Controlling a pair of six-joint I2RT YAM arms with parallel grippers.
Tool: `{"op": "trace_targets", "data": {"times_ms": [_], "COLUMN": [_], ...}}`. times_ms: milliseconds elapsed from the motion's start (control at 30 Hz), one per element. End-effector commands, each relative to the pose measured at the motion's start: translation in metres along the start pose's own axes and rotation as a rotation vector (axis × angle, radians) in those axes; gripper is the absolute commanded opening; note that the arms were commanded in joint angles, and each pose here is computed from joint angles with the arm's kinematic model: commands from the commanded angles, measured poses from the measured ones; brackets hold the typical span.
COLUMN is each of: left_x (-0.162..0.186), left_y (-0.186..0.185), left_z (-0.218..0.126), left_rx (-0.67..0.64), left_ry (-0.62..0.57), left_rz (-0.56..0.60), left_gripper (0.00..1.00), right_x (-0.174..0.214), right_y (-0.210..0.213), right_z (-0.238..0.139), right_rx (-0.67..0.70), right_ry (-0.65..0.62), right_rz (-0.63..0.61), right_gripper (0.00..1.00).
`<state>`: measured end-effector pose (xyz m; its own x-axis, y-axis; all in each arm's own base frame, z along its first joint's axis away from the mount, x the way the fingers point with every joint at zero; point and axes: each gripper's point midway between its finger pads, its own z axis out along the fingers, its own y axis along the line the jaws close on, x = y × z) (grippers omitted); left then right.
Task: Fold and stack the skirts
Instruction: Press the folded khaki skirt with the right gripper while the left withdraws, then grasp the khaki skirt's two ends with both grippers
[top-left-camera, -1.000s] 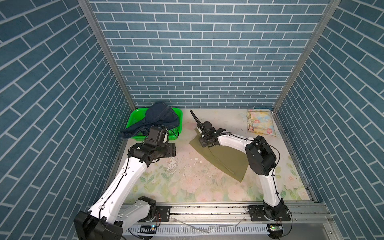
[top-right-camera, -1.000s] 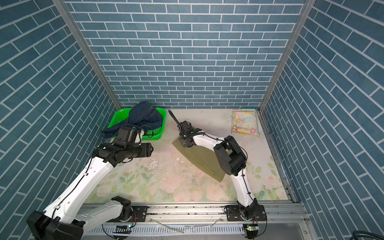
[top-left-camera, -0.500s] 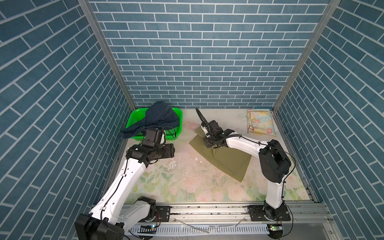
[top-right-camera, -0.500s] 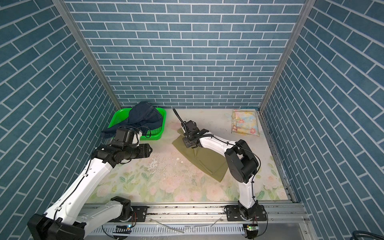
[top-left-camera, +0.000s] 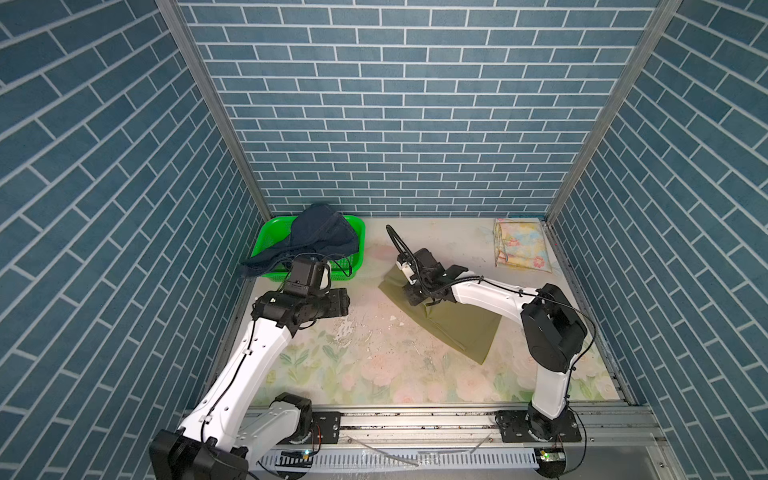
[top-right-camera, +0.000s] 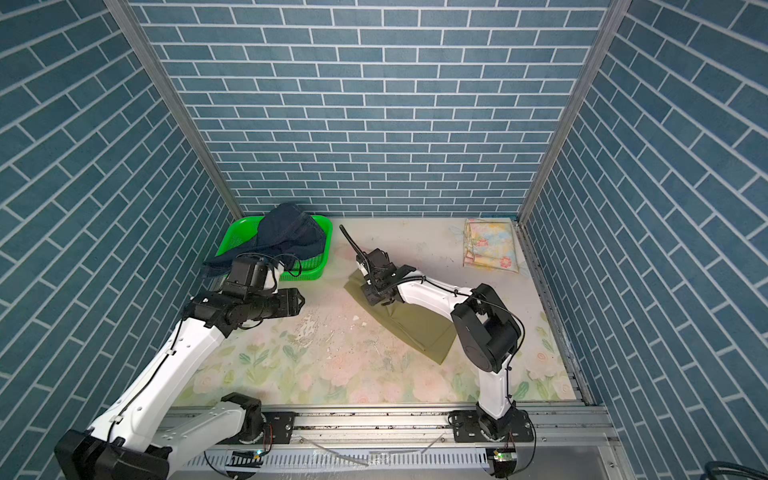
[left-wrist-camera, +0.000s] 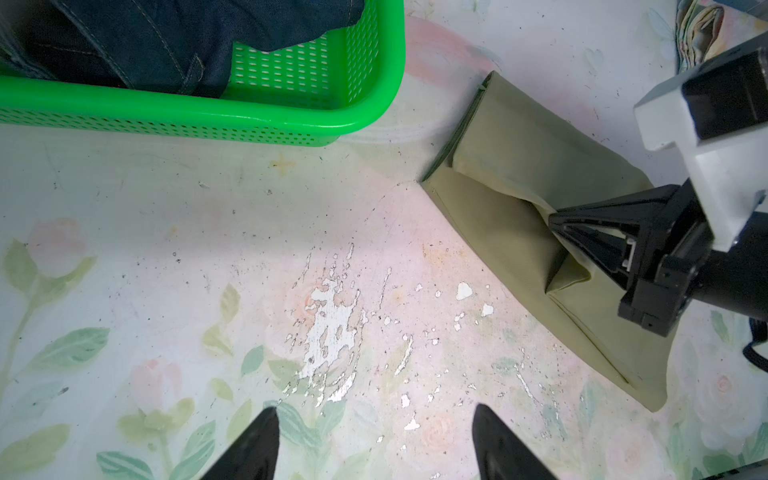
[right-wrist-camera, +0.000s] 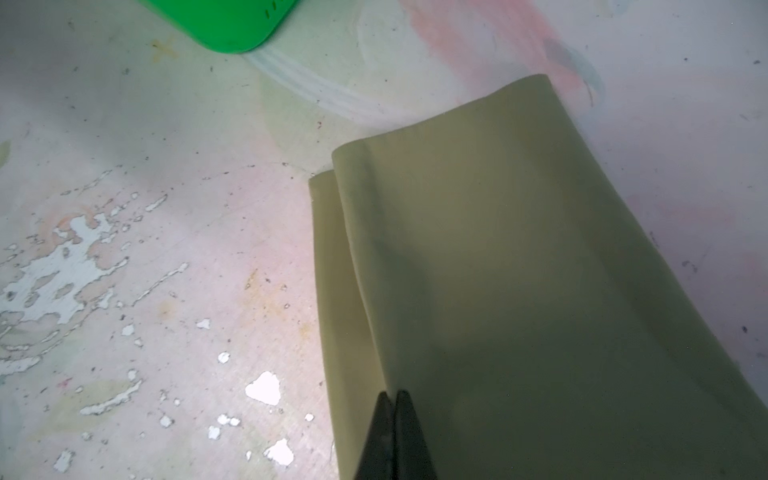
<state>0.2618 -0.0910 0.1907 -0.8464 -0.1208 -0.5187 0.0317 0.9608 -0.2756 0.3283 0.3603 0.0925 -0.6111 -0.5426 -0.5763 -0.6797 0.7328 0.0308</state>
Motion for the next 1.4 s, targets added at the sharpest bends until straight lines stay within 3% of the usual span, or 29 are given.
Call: {"op": "trace_targets", "data": {"times_ms": [0,233,333,400,533,733,933,1167,1367], "left_x": [0.003,0.004,0.003,0.004,0.007,0.017,0.0,-0.021,-0.036], "left_y": [0.001,-0.001,-0.005,-0.01,-0.03,-0.083,-0.118,-0.126,-0.124], "left_z": [0.0,0.003,0.007,0.01,0.02,0.072,0.123,0.158,0.16], "left_rx": [0.006,0.02,0.04,0.048,0.024,-0.006,-0.057,-0.127,-0.117], "left_ry": [-0.002,0.003,0.007,0.009,-0.003,0.056,0.102,0.116,0.104], "left_rz": [-0.014,-0.021,-0.033,-0.025,0.049,0.212,0.314,0.37,0.345], "left_gripper": [0.74,0.74,0.74,0.74,0.78,0.79,0.8,0.8,0.81], "right_x": [0.0,0.015,0.015,0.021,0.045,0.105,0.159,0.206,0.217], "right_y": [0.013,0.02,0.005,-0.008,-0.035,-0.083,-0.107,-0.13,-0.157], "right_z": [0.0,0.008,-0.016,-0.033,-0.064,-0.106,-0.123,-0.119,-0.11], "right_rx": [-0.036,-0.044,-0.024,-0.007,0.043,0.248,0.389,0.418,0.368], "right_ry": [0.003,0.025,-0.032,-0.066,-0.127,-0.131,-0.095,-0.074,-0.081], "right_rz": [0.013,0.05,0.13,0.202,0.36,0.609,0.775,0.979,1.109], "right_gripper": [0.0,0.0,0.33,0.47,0.58,0.58,0.56,0.54,0.53]}}
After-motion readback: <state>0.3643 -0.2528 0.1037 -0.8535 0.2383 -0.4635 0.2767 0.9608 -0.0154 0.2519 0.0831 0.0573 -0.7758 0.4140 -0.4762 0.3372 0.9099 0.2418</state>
